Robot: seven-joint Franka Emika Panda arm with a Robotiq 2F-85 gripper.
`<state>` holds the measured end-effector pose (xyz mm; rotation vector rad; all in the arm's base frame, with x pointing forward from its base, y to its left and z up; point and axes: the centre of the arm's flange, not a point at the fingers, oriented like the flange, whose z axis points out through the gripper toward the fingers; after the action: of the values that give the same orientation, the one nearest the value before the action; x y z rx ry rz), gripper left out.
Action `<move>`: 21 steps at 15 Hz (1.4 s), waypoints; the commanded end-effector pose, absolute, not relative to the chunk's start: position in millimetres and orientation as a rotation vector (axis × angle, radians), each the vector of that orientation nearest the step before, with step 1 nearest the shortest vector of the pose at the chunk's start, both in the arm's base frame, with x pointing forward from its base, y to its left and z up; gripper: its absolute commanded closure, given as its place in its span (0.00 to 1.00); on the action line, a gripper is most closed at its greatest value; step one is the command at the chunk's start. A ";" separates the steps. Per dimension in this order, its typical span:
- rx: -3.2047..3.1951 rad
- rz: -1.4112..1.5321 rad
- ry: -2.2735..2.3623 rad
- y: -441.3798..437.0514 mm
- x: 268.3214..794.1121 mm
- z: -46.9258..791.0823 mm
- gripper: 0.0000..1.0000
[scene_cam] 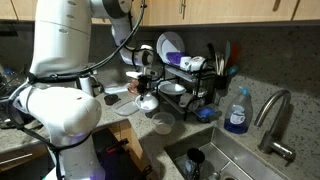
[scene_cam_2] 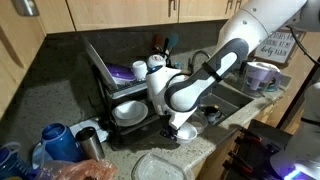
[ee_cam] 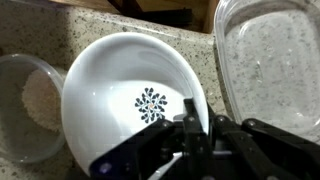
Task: Pour the contents of the white bowl into the clear bowl
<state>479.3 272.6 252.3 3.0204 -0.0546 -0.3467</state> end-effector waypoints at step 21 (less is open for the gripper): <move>2.807 -0.426 -0.155 300.2 503.5 194.5 0.98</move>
<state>496.0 292.1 190.4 2.8533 -0.1446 -0.4402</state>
